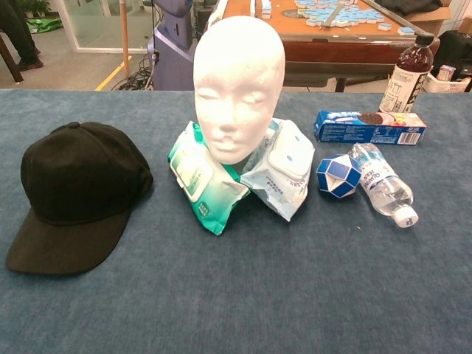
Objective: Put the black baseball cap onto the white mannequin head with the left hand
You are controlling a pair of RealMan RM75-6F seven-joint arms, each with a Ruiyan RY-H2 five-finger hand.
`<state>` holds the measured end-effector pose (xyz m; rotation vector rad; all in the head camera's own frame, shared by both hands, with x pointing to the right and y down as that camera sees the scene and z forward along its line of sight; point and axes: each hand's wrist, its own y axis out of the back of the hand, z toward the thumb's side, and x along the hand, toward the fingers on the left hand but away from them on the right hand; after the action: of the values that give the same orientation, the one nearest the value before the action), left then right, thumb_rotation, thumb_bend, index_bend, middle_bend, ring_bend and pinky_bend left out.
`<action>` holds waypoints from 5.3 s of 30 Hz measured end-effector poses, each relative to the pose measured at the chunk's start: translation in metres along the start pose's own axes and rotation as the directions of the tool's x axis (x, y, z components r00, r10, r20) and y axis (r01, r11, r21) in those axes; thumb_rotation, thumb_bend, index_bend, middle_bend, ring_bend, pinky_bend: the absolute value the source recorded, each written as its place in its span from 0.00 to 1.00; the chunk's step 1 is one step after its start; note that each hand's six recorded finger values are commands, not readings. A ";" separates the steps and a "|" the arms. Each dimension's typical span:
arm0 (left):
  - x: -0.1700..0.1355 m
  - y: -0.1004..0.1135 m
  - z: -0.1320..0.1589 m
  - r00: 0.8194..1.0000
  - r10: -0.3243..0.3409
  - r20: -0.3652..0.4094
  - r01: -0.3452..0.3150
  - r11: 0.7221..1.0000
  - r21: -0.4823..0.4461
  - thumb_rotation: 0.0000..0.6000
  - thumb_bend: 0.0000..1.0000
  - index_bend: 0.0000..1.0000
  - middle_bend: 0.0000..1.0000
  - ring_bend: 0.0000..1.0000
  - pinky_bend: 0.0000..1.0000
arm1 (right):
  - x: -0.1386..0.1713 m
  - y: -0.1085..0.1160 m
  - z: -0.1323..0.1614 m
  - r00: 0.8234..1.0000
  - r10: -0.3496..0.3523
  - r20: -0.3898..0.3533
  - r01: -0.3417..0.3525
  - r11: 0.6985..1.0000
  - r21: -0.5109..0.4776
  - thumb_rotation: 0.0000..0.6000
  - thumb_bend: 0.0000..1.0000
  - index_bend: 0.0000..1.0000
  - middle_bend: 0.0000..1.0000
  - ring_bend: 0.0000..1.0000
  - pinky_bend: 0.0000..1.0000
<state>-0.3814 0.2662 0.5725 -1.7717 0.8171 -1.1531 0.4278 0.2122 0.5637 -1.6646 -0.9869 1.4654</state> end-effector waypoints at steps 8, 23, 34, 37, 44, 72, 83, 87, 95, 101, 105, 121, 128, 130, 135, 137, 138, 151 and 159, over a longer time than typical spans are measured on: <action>0.018 -0.019 0.029 0.995 -0.078 0.068 0.078 0.997 0.004 1.00 0.78 0.41 0.50 0.43 0.64 | 0.003 0.005 -0.003 1.000 -0.013 0.002 0.013 1.000 -0.018 1.00 0.00 0.18 0.26 0.12 0.20; 0.056 -0.054 0.056 0.971 -0.223 0.091 0.228 0.973 -0.043 1.00 0.95 0.38 0.47 0.44 0.66 | 0.005 0.012 -0.011 1.000 -0.025 0.012 0.025 0.999 -0.046 1.00 0.00 0.18 0.26 0.12 0.20; 0.078 -0.063 0.039 0.968 -0.250 -0.006 0.249 0.967 -0.058 1.00 0.95 0.33 0.41 0.41 0.65 | 0.004 0.010 -0.011 1.000 -0.012 0.015 0.013 0.999 -0.043 1.00 0.00 0.18 0.26 0.12 0.20; 0.084 -0.064 0.031 0.968 -0.249 -0.026 0.248 0.968 -0.038 1.00 0.95 0.32 0.39 0.39 0.65 | 0.004 0.009 -0.011 1.000 -0.010 0.016 0.011 0.999 -0.041 1.00 0.00 0.18 0.26 0.12 0.20; 0.097 -0.062 0.009 0.970 -0.226 -0.089 0.227 0.974 0.010 1.00 0.95 0.30 0.38 0.37 0.62 | 0.003 0.008 -0.011 1.000 -0.007 0.018 0.008 0.999 -0.040 1.00 0.00 0.18 0.26 0.12 0.20; 0.075 -0.069 0.008 0.996 -0.050 -0.079 0.059 0.991 0.117 1.00 0.12 0.39 0.51 0.41 0.62 | 0.004 0.010 -0.012 1.000 -0.010 0.020 0.011 0.999 -0.043 1.00 0.00 0.18 0.26 0.12 0.20; 0.072 -0.088 0.013 0.997 -0.045 -0.056 0.052 0.988 0.147 1.00 0.02 0.39 0.58 0.40 0.62 | 0.004 0.009 -0.012 1.000 -0.009 0.022 0.010 0.999 -0.043 1.00 0.00 0.18 0.26 0.12 0.20; 0.071 -0.095 0.014 0.997 -0.056 -0.052 0.064 0.986 0.153 1.00 0.02 0.39 0.60 0.40 0.61 | 0.004 0.010 -0.013 1.000 -0.010 0.022 0.011 0.999 -0.044 1.00 0.00 0.18 0.26 0.12 0.20; 0.071 -0.103 0.013 0.997 -0.060 -0.056 0.069 0.982 0.174 1.00 0.02 0.40 0.62 0.41 0.61 | 0.004 0.010 -0.013 1.000 -0.010 0.020 0.011 0.999 -0.045 1.00 0.00 0.18 0.26 0.12 0.20; 0.073 -0.111 0.009 0.997 -0.041 -0.067 0.054 0.977 0.206 1.00 0.02 0.40 0.62 0.41 0.61 | 0.004 0.010 -0.013 1.000 -0.010 0.021 0.011 0.999 -0.046 1.00 0.00 0.18 0.26 0.12 0.20; 0.075 -0.116 0.005 0.996 -0.030 -0.079 0.046 0.977 0.206 1.00 0.02 0.40 0.62 0.41 0.61 | 0.004 0.010 -0.013 1.000 -0.010 0.022 0.011 0.999 -0.047 1.00 0.00 0.18 0.27 0.13 0.20; 0.087 -0.094 -0.011 0.985 0.137 -0.109 -0.118 0.978 0.172 1.00 0.02 0.41 0.60 0.41 0.61 | 0.005 0.010 -0.013 1.000 -0.009 0.021 0.010 0.999 -0.045 1.00 0.00 0.18 0.27 0.13 0.20; 0.095 -0.062 -0.018 0.958 0.273 -0.088 -0.252 0.947 0.197 1.00 0.02 0.41 0.57 0.39 0.61 | 0.005 0.010 -0.013 1.000 -0.010 0.021 0.011 0.999 -0.044 1.00 0.00 0.18 0.27 0.13 0.20; 0.097 -0.055 -0.019 0.953 0.291 -0.084 -0.270 0.941 0.204 1.00 0.02 0.41 0.57 0.39 0.61 | 0.005 0.010 -0.013 1.000 -0.009 0.021 0.010 0.999 -0.044 1.00 0.00 0.18 0.27 0.13 0.20; 0.104 -0.043 -0.022 0.946 0.313 -0.086 -0.290 0.933 0.213 1.00 0.02 0.44 0.57 0.40 0.61 | 0.005 0.010 -0.013 1.000 -0.011 0.022 0.012 0.999 -0.045 1.00 0.00 0.18 0.27 0.13 0.20; 0.106 -0.041 -0.023 0.946 0.311 -0.093 -0.286 0.934 0.215 1.00 0.02 0.44 0.57 0.40 0.61 | 0.005 0.011 -0.013 1.000 -0.011 0.023 0.012 0.999 -0.046 1.00 0.00 0.18 0.27 0.13 0.20; 0.108 -0.040 -0.024 0.946 0.308 -0.100 -0.281 0.935 0.219 1.00 0.02 0.45 0.57 0.40 0.61 | 0.005 0.011 -0.013 1.000 -0.012 0.023 0.013 0.999 -0.046 1.00 0.00 0.18 0.27 0.13 0.20; 0.123 -0.035 -0.033 0.956 0.263 -0.133 -0.229 0.947 0.223 1.00 0.12 0.46 0.57 0.40 0.61 | 0.006 0.012 -0.014 1.000 -0.015 0.025 0.016 0.999 -0.050 1.00 0.00 0.18 0.27 0.13 0.20; 0.131 -0.033 -0.036 0.963 0.238 -0.128 -0.215 0.962 0.172 1.00 0.31 0.51 0.58 0.43 0.62 | 0.005 0.012 -0.015 1.000 -0.015 0.026 0.016 0.999 -0.050 1.00 0.00 0.18 0.27 0.13 0.20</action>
<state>-0.3651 0.1581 0.6593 -1.4366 0.9630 -1.1700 0.4438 0.2111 0.5525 -1.6738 -1.0568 1.4661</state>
